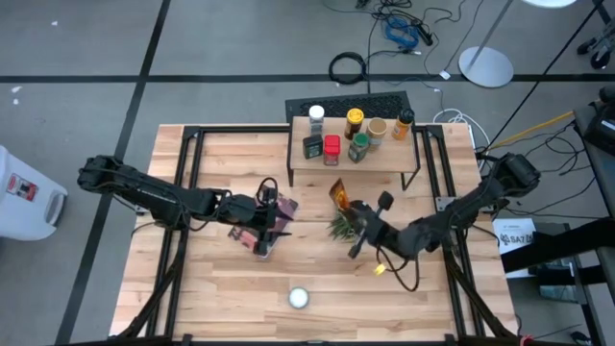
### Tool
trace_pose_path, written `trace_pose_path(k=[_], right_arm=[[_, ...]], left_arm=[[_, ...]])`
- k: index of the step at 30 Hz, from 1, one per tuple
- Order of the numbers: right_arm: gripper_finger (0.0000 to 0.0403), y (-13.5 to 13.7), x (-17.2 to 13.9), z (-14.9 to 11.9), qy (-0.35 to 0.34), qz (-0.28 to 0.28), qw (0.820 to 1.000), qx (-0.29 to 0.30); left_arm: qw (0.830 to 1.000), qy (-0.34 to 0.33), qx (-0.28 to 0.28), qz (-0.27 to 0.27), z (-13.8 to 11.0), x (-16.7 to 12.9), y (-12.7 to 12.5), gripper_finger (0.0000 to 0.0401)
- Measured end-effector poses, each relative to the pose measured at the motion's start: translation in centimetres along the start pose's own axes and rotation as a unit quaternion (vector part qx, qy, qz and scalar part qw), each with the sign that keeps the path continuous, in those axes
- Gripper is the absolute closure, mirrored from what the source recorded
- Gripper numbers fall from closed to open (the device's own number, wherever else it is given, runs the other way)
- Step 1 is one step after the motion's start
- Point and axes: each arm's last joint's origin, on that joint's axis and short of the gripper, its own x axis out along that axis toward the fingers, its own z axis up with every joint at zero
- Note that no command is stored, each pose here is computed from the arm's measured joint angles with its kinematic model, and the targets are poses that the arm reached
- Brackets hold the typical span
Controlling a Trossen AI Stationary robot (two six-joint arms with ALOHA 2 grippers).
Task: Shelf spices
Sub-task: Put the orange seasoning bag on the shelf
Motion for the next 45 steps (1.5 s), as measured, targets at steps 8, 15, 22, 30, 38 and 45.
trace_pose_path(k=[8,15,22,30,38,45], right_arm=[[0.0402,-2.6,2.1,1.6,-0.034,-0.03,0.991,-0.127],[0.0402,-6.5,4.1,1.8,-0.038,-0.076,0.987,-0.139],[0.0403,-9.8,4.3,0.1,-0.063,-0.076,0.99,-0.105],[0.0403,-11.8,1.9,-2.9,-0.089,-0.106,0.987,-0.083],[0.0403,-12.5,0.7,-4.3,-0.075,-0.135,0.983,-0.103],[0.0403,-13.3,0.1,-4.9,-0.053,-0.17,0.978,-0.109]], left_arm=[[1.0,0.009,0.0,-0.018,-0.2,0.0,-0.5,0.0203],[1.0,0.012,0.001,-0.019,-0.2,0.0,-0.5,0.0203],[1.0,0.005,0.005,-0.009,-0.1,0.0,-0.3,0.0203],[1.0,0.004,0.013,-0.006,-0.1,0.0,-0.2,0.0203],[1.0,0.006,0.016,-0.001,-0.1,0.0,-0.2,0.0203],[1.0,0.011,0.015,-0.001,-0.2,0.0,-0.2,0.0203]])
